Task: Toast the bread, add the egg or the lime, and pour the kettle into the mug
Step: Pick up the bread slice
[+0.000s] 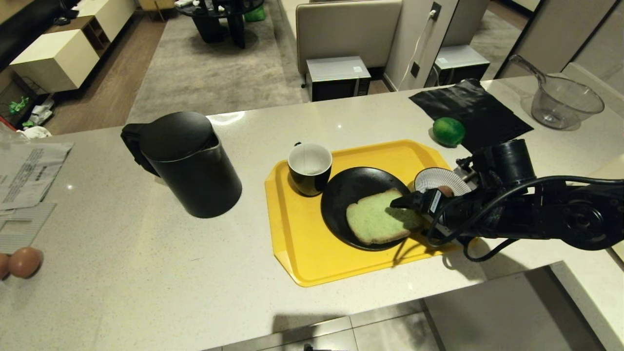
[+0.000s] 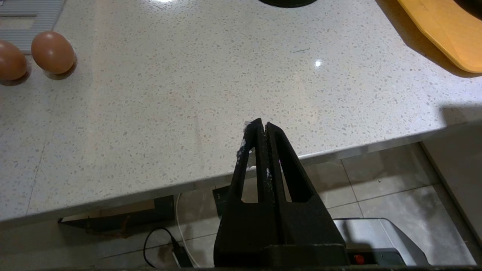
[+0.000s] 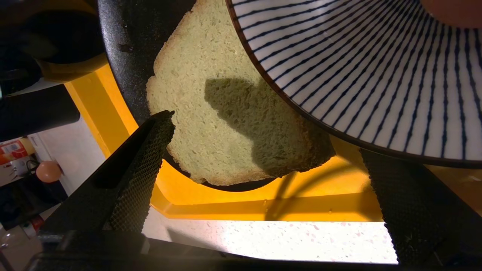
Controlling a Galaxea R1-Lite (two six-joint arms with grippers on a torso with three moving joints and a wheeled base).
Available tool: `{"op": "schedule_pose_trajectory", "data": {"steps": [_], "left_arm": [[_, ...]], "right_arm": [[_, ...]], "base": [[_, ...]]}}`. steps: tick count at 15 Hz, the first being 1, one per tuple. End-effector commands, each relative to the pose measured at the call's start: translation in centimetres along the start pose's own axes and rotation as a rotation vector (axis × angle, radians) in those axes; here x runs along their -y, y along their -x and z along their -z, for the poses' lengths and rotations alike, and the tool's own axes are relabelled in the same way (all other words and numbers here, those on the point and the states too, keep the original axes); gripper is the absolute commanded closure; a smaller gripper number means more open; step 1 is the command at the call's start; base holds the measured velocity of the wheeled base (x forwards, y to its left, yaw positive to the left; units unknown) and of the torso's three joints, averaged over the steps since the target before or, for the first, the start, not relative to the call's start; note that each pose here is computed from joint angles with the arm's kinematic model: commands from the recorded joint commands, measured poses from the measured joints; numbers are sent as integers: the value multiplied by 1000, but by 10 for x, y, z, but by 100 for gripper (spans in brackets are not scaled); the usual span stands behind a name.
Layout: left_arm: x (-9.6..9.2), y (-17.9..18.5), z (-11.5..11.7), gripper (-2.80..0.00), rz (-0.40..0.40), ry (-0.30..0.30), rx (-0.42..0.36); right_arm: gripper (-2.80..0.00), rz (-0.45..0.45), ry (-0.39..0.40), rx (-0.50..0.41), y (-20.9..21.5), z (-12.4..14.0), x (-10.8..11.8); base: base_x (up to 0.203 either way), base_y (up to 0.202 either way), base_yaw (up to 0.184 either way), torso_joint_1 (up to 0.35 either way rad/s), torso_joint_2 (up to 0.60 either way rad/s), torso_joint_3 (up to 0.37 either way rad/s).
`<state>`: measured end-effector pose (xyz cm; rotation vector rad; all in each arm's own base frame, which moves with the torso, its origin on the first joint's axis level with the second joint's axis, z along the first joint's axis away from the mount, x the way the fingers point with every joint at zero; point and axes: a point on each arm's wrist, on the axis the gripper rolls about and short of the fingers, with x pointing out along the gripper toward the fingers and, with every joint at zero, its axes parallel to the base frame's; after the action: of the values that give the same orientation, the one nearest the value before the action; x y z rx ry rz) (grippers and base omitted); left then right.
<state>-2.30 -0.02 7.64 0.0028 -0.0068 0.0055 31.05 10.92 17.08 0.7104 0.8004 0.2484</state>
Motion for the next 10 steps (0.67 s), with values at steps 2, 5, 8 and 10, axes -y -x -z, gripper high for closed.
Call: {"op": "schedule_pose_trajectory", "data": {"steps": [2, 5, 8, 10], "left_arm": [[0, 0, 0, 0, -1, 0, 1], [0, 0, 0, 0, -1, 0, 1], [0, 0, 0, 0, -1, 0, 1], [0, 0, 0, 0, -1, 0, 1]], "right_arm": [[-280, -3, -4, 0, -2, -1, -1], [0, -4, -3, 1, -2, -2, -1], [0, -3, -3, 3, -2, -2, -1], [0, -1, -2, 3, -2, -1, -1]], "base": [[0, 0, 0, 0, 0, 0], [0, 0, 0, 0, 0, 0], [0, 0, 0, 0, 0, 0], [0, 0, 0, 0, 0, 0]]}}
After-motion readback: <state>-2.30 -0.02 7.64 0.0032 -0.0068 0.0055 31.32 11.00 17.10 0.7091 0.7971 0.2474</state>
